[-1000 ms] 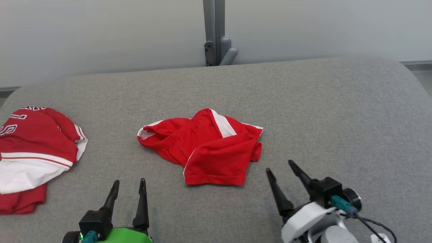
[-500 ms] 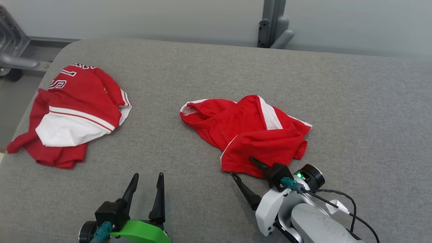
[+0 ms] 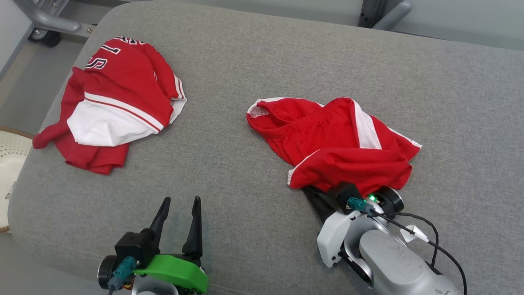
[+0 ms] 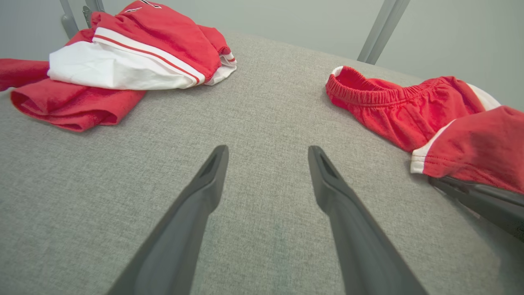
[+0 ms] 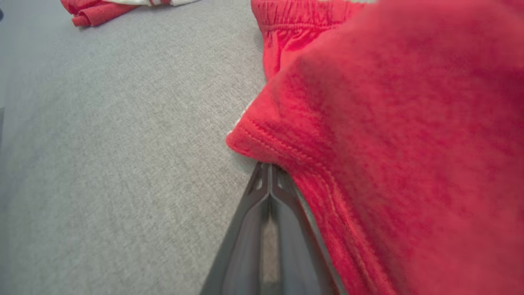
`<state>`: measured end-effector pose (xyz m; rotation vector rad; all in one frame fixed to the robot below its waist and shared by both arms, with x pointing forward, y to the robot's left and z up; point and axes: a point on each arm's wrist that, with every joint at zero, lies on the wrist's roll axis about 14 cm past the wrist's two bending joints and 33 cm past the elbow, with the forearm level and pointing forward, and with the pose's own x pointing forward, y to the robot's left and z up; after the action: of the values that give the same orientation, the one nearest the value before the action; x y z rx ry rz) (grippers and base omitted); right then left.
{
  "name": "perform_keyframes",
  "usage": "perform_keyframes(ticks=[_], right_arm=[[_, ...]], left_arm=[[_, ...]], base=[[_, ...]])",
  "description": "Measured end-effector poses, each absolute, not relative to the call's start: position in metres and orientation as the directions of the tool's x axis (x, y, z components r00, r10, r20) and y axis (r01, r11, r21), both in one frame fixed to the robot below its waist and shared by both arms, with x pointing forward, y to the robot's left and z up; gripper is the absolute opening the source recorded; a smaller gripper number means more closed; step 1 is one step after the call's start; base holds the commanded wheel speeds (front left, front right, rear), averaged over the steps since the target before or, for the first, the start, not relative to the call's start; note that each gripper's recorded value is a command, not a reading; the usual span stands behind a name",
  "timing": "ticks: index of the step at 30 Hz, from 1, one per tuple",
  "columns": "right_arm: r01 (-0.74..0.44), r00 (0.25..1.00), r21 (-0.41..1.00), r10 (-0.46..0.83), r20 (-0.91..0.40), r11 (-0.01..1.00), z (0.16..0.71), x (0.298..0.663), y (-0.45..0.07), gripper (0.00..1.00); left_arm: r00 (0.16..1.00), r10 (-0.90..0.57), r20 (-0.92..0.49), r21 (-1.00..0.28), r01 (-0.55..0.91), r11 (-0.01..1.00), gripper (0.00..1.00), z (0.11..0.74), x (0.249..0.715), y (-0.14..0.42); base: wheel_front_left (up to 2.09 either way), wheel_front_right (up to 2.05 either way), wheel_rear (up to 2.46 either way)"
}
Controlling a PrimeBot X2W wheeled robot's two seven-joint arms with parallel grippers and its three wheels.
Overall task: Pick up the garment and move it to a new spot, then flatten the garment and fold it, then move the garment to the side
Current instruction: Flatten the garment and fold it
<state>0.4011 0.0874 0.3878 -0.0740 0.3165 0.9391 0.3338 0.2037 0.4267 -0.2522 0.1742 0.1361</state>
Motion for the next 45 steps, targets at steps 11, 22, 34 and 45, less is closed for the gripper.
perform_keyframes(ticks=[11, 22, 34, 45], right_arm=[[-0.688, 0.71, 0.079, 0.691, -0.136, 0.722, 0.434, 0.427, 0.032, 0.0], [-0.407, 0.91, 0.043, 0.409, -0.067, 0.912, 0.463, 0.431, -0.091, 0.0], [-0.194, 0.966, 0.108, 0.209, -0.151, 0.975, 0.435, 0.361, -0.148, 1.0], [-0.509, 0.861, 0.047, 0.509, 0.016, 0.86, 0.494, 0.388, -0.041, 1.0]], left_arm=[[0.985, 0.023, -0.171, -0.252, -0.066, 0.965, 1.0, 0.428, 0.352, 0.179], [0.986, -0.092, -0.14, -0.263, 0.053, 0.963, 1.0, 0.435, 0.361, 0.144], [0.984, -0.143, -0.107, -0.24, 0.114, 0.964, 1.0, 0.446, 0.35, 0.129], [0.982, -0.152, -0.108, -0.245, 0.122, 0.962, 1.0, 0.445, 0.347, 0.127]], base=[[0.0, 0.0, 0.0], [0.0, 0.0, 0.0], [0.0, 0.0, 0.0], [0.0, 0.0, 0.0]])
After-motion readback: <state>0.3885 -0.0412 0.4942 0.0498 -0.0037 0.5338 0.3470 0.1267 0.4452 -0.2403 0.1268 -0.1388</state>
